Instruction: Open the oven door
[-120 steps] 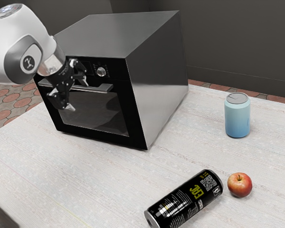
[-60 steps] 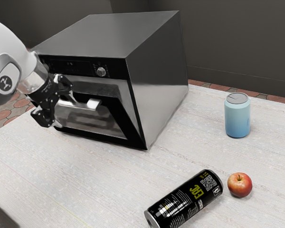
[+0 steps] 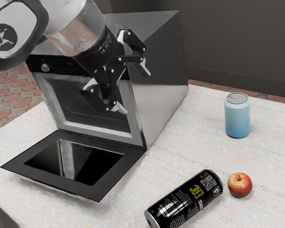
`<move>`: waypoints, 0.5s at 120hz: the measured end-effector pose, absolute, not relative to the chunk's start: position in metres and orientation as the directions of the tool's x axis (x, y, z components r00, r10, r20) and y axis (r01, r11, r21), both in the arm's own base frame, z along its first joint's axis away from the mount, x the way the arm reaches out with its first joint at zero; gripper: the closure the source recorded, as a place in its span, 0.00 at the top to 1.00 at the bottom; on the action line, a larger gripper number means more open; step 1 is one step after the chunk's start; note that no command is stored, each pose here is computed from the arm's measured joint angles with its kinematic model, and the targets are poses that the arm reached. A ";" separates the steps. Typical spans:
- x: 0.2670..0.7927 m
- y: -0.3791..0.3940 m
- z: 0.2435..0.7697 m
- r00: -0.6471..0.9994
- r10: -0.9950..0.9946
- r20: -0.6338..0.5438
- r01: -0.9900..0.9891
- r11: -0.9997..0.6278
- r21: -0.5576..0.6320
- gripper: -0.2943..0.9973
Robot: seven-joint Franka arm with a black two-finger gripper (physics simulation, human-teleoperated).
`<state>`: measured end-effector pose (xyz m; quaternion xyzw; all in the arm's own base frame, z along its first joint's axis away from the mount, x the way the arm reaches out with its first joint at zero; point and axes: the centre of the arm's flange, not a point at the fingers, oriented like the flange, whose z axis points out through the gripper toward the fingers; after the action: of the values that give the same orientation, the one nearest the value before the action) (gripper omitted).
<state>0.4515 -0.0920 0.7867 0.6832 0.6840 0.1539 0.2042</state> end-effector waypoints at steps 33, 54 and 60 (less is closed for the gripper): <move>0.520 -0.079 0.683 -0.258 0.964 -0.058 0.947 0.265 0.184 0.77; 0.516 -0.072 0.651 -0.359 0.933 -0.035 0.926 0.361 0.112 0.77; 0.512 -0.078 0.650 -0.373 0.926 -0.061 0.921 0.378 0.092 0.77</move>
<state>0.5122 -0.0777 0.6498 0.5574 0.8284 0.0213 0.0511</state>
